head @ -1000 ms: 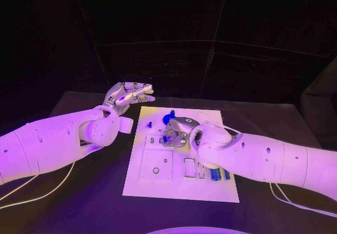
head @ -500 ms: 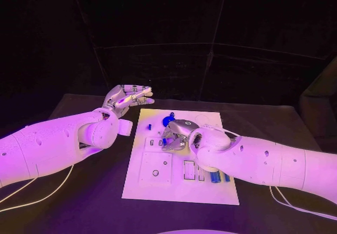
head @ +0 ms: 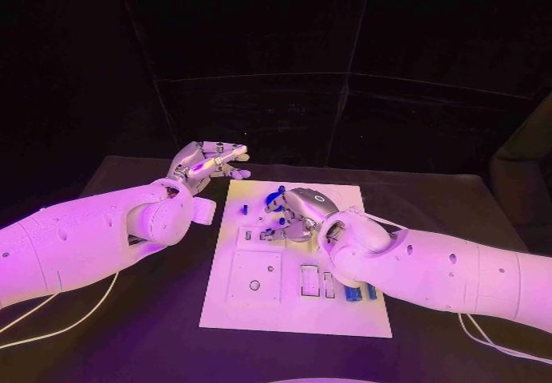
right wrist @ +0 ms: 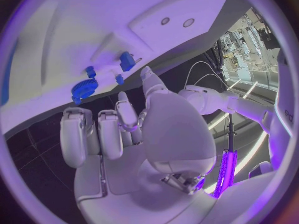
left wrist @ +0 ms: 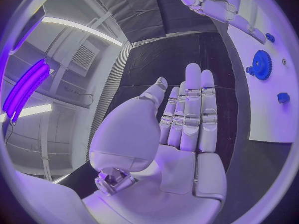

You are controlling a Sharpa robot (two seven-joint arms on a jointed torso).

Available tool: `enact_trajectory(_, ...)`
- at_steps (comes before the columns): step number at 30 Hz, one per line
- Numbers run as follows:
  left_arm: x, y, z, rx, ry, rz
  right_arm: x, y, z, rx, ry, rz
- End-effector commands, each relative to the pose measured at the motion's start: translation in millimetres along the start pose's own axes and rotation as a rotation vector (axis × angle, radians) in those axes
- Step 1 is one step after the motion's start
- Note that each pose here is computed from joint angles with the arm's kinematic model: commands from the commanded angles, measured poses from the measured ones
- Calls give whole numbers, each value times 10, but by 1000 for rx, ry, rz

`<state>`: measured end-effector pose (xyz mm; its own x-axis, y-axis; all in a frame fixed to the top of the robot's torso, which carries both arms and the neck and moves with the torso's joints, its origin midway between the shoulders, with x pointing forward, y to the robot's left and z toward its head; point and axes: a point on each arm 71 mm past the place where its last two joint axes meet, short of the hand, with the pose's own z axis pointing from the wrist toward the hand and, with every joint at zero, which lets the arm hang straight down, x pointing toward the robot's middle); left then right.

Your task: Assemble the parts on the task board

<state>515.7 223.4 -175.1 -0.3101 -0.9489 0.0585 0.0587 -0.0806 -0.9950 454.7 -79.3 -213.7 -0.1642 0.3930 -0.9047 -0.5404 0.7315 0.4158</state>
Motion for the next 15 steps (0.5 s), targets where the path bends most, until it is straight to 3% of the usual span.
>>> enact_trajectory(1,-13,4,-6,-24,12,88,-203,108,-105,-202,-120,117)
enact_trajectory(5,-19,58,-36,-108,58,159,-512,10,-189,-223,-133,211)
enact_trajectory(12,52,218,-103,-373,261,428,-1083,-393,-296,-91,-161,324)
enact_trajectory(15,104,245,-124,-468,344,567,-1228,-533,-360,-44,-173,341)
